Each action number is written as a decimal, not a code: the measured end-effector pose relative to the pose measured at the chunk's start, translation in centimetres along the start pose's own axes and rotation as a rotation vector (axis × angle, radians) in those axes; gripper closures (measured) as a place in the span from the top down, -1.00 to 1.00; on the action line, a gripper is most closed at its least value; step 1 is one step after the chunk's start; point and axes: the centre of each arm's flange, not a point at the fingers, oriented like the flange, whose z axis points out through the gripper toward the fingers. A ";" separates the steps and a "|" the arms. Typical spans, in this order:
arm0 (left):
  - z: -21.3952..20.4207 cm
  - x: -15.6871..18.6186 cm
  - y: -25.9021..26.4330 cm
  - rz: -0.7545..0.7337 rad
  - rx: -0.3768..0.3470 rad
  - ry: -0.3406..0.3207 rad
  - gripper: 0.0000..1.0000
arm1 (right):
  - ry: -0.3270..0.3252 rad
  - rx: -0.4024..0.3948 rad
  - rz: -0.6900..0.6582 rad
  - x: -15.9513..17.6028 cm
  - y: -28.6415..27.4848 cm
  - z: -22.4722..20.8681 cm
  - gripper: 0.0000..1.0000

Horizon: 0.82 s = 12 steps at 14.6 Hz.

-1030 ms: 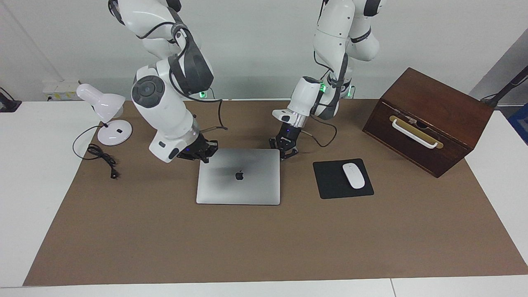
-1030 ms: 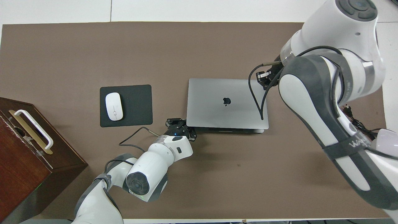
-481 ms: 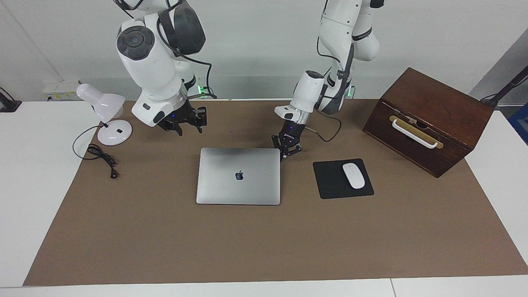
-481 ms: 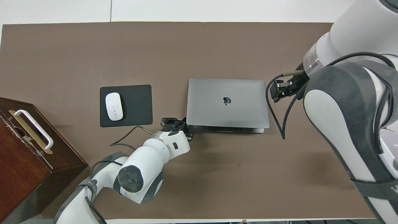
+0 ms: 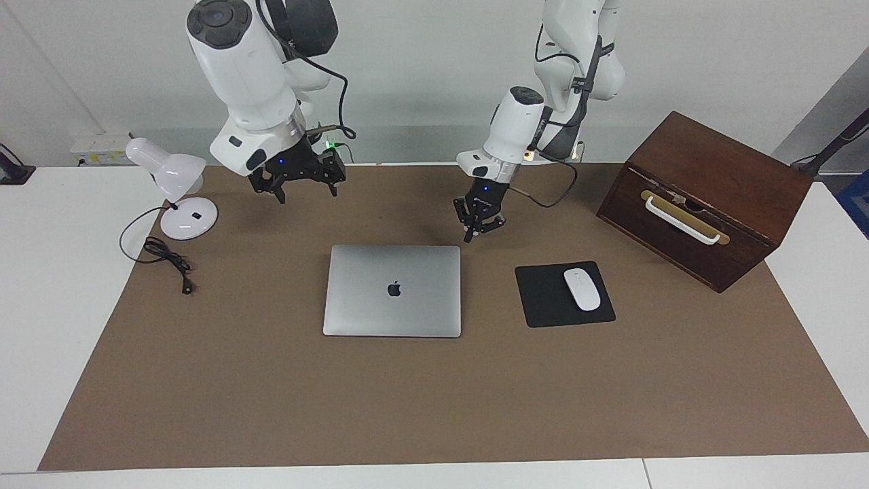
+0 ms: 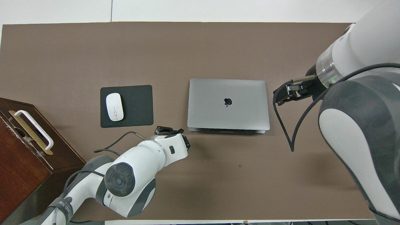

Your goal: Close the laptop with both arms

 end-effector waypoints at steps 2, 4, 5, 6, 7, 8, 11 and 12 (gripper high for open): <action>-1.7 0.0 -1.0 -0.020 0.001 -0.041 -0.98 | 0.002 -0.008 0.003 -1.1 0.1 -1.1 1.00; -3.9 0.1 -2.2 -0.045 0.000 -0.086 -0.98 | -0.003 -0.015 0.015 -1.8 0.6 -1.8 1.00; -5.3 0.3 -2.8 -0.059 0.000 -0.107 -0.98 | -0.007 -0.018 0.022 -2.2 1.0 -2.1 1.00; -6.7 0.6 -3.4 -0.071 -0.002 -0.125 -0.98 | -0.008 -0.020 0.028 -2.5 1.2 -2.4 1.00; -8.1 0.9 -3.9 -0.083 -0.004 -0.144 -0.98 | -0.010 -0.023 0.035 -2.9 1.6 -2.8 1.00; -9.5 1.4 -4.4 -0.093 -0.005 -0.162 -0.98 | -0.011 -0.026 0.046 -3.3 2.1 -3.2 1.00; -12.8 2.7 -6.1 -0.128 -0.008 -0.213 -0.98 | -0.017 -0.032 0.080 -4.6 4.1 -4.5 1.00; -13.5 3.0 -6.8 -0.142 -0.007 -0.227 -0.98 | -0.022 -0.034 0.088 -5.0 4.5 -4.8 1.00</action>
